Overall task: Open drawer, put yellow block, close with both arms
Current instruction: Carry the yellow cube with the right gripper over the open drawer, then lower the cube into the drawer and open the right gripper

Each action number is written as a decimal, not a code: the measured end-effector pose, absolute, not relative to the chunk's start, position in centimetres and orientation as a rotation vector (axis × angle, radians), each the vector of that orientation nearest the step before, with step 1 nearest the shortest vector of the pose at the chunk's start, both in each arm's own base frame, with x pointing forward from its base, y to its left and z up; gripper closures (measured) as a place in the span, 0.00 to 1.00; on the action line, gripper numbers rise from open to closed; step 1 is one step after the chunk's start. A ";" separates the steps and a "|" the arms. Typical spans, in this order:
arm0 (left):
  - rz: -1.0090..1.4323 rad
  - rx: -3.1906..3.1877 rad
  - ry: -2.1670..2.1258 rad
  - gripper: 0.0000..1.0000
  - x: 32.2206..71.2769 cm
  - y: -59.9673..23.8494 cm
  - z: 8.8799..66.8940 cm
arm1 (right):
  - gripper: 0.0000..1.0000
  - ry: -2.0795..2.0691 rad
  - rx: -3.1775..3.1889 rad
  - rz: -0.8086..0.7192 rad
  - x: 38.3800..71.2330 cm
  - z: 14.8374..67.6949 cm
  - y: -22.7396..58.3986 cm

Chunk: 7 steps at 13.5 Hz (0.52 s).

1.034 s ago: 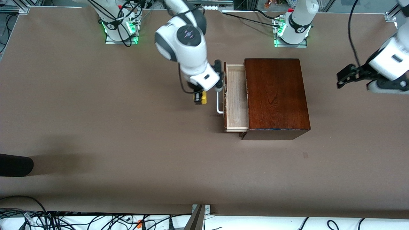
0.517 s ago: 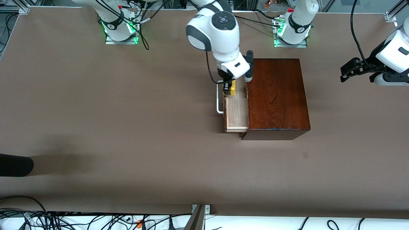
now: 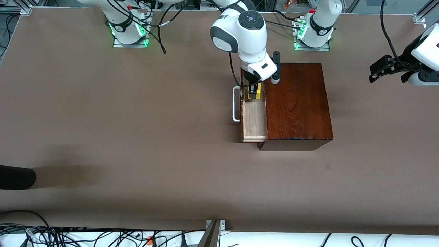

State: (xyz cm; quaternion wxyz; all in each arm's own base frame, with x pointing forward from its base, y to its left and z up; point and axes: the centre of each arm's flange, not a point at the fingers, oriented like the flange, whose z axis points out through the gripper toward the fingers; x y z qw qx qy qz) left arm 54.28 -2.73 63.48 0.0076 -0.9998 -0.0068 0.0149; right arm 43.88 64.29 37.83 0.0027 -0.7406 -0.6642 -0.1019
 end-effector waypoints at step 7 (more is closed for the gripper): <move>0.045 -3.126 -0.021 0.00 54.3 -2.7 63.6 | 0.44 -2.107 -2.336 -0.278 44.1 35.3 64.3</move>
